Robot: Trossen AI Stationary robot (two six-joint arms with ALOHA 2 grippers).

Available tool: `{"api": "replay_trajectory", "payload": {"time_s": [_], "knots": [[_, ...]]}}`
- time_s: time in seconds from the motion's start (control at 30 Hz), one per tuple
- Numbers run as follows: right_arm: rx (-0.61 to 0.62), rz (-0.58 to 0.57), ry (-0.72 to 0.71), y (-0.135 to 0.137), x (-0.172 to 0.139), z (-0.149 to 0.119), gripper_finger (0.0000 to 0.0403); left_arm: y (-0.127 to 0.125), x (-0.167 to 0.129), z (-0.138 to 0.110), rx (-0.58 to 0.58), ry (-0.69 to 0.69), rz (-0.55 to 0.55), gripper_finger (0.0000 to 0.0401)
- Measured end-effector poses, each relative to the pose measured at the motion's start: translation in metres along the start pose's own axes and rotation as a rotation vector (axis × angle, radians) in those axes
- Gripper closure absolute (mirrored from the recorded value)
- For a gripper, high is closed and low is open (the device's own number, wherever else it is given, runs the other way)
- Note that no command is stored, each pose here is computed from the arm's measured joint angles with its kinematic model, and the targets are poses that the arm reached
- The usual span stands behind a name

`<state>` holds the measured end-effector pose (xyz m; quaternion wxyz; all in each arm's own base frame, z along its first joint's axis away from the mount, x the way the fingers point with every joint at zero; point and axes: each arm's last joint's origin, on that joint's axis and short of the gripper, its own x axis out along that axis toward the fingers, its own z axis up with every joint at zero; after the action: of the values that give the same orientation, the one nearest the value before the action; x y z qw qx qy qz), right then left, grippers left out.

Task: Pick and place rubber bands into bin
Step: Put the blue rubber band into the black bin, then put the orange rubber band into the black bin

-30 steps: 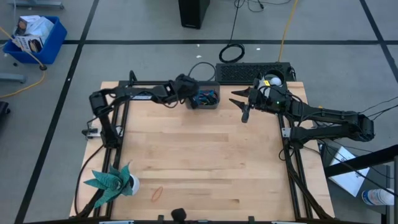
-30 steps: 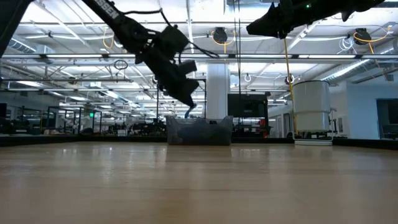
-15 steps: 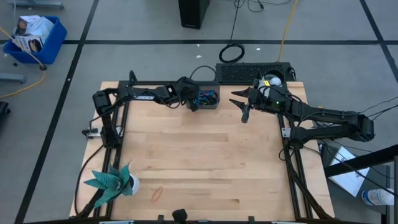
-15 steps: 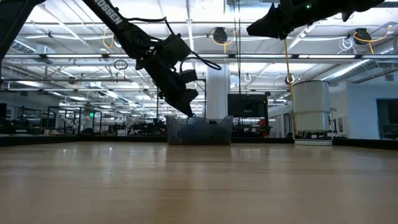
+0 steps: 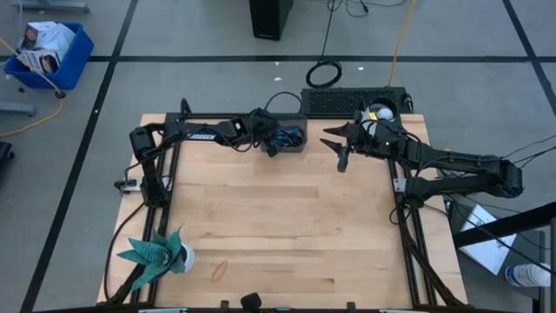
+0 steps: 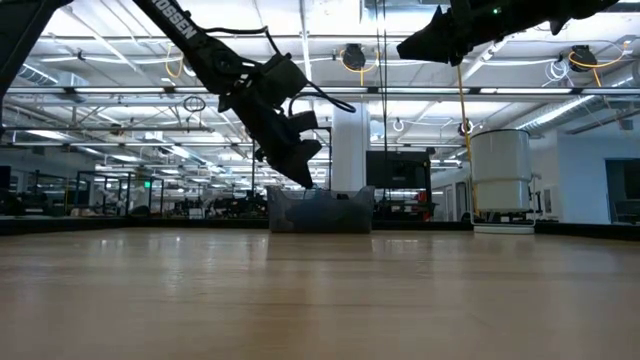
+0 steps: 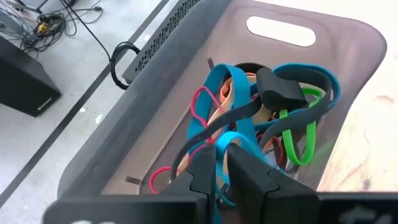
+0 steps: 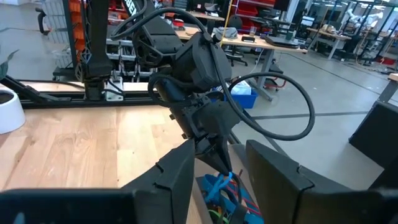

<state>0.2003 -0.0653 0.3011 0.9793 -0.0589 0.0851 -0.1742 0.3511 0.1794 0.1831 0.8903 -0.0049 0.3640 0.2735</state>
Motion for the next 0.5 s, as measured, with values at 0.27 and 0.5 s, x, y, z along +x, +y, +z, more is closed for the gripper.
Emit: {"api": "replay_trajectory", "payload": {"time_s": [0.27,0.5], "knots": [[0.0,0.003,0.0,0.0001,0.0,0.0,0.0261,-0.0003,0.0,-0.0001,-0.001,0.001,0.0,0.0339],[0.0,0.004,0.001,0.0001,0.0,-0.0002,0.0261,-0.0003,0.0,-0.0002,-0.001,0.002,0.0,0.0339]]}}
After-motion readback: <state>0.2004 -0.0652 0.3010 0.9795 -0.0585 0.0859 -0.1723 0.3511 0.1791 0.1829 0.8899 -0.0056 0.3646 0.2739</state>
